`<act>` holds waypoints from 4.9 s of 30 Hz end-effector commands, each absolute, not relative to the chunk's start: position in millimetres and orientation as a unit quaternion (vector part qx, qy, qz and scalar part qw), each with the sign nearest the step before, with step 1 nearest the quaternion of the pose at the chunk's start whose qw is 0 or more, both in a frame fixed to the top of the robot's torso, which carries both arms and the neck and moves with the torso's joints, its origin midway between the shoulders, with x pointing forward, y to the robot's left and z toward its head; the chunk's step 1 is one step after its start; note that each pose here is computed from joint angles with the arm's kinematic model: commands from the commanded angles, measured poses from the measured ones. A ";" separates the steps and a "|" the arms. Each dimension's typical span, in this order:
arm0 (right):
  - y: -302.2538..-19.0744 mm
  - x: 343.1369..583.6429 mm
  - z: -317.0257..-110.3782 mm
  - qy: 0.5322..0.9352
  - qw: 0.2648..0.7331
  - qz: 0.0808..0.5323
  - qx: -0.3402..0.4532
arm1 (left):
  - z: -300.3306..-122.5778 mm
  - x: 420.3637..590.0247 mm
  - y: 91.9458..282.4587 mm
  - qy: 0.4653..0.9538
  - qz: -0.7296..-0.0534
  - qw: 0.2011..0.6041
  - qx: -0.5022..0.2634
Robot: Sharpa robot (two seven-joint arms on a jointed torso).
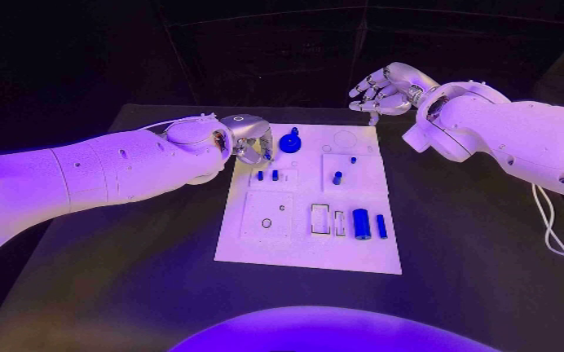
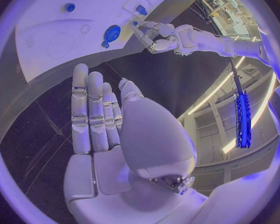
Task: Assemble the parts on the task board
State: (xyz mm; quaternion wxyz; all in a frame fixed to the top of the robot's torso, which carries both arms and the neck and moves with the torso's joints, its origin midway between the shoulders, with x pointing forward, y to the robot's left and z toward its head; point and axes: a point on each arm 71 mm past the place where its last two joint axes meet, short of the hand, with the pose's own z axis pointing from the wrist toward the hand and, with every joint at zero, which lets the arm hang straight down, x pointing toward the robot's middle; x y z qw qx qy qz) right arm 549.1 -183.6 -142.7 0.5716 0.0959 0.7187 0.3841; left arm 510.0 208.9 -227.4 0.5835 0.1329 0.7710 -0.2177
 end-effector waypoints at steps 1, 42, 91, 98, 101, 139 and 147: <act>-182.4 549.1 -141.0 0.717 0.571 0.388 0.093 | -225.3 510.5 210.0 0.766 -0.221 0.590 0.130; -179.7 549.5 -140.7 0.716 0.572 0.391 0.091 | -228.8 512.4 202.3 0.778 -0.228 0.571 0.133; -180.4 549.7 -141.2 0.716 0.572 0.391 0.091 | -222.2 507.4 206.9 0.763 -0.242 0.585 0.127; -180.2 549.7 -141.2 0.716 0.572 0.391 0.091 | -222.0 507.2 205.4 0.764 -0.246 0.584 0.125; -180.2 549.7 -141.2 0.716 0.572 0.391 0.091 | -222.3 507.3 204.8 0.765 -0.246 0.583 0.125; -179.8 549.6 -141.2 0.715 0.572 0.391 0.091 | -225.4 509.2 198.5 0.780 -0.238 0.564 0.130; -179.8 549.6 -141.2 0.715 0.572 0.391 0.091 | -225.9 510.1 198.3 0.782 -0.236 0.563 0.129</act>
